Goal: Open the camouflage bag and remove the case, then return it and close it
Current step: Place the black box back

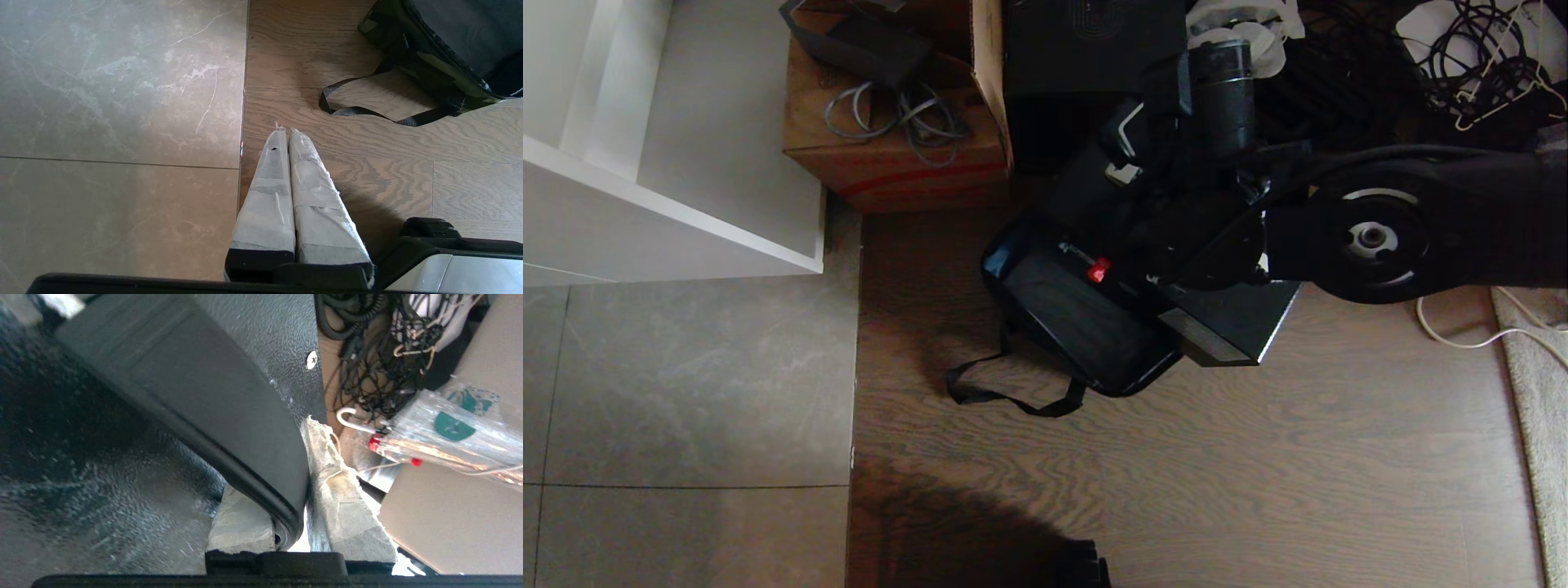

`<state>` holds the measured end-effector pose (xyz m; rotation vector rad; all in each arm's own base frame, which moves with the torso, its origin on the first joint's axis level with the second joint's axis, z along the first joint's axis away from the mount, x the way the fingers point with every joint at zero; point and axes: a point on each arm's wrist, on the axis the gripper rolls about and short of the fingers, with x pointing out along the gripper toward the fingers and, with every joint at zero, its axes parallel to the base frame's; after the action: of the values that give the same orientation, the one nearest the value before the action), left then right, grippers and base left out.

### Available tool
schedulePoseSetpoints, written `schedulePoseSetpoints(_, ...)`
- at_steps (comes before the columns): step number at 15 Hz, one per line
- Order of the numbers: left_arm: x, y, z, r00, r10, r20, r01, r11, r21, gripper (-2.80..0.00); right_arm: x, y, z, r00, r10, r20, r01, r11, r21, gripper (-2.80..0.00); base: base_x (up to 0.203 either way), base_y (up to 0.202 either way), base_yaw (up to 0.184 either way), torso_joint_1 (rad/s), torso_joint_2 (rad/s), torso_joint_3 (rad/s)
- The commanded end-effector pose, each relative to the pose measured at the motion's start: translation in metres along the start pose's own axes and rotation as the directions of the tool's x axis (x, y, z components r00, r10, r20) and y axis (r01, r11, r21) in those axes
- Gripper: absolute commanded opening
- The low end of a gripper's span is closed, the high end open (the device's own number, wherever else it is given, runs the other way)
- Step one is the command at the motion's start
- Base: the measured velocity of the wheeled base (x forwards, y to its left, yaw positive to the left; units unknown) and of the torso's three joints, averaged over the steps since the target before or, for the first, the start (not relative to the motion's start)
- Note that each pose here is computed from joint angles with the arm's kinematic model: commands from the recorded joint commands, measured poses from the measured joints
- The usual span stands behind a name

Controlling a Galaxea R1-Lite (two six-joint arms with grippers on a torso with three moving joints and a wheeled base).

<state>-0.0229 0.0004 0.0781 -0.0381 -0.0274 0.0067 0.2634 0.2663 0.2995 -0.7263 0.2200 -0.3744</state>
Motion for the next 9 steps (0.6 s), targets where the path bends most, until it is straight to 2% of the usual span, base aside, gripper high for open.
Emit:
schedulePoseSetpoints(1, 0.001, 0.000, -0.002, 1.000, 0.001, -0.008, -0.001, 1.000, -0.001, -2.80, -0.003, 0.029, 0.009, 1.000, -0.002, 0.002, 0.002, 1.000, 0.005, -2.80, 0.000, 0.000, 0.000, 0.000, 0.00, 0.000)
schedulePoseSetpoints(4, 0.001, 0.000, -0.002, 1.000, 0.001, -0.007, -0.001, 1.000, 0.000, -2.80, -0.009, 0.056, 0.012, 1.000, -0.020, -0.007, 0.020, 0.999, 0.042, -2.80, 0.000, 0.000, 0.000, 0.000, 0.00, 0.000)
schedulePoseSetpoints(9, 0.001, 0.000, -0.002, 1.000, 0.001, -0.007, -0.001, 1.000, 0.000, -2.80, -0.017, 0.081, 0.003, 1.000, -0.009, -0.012, 0.010, 1.000, 0.026, -2.80, 0.000, 0.000, 0.000, 0.000, 0.00, 0.000)
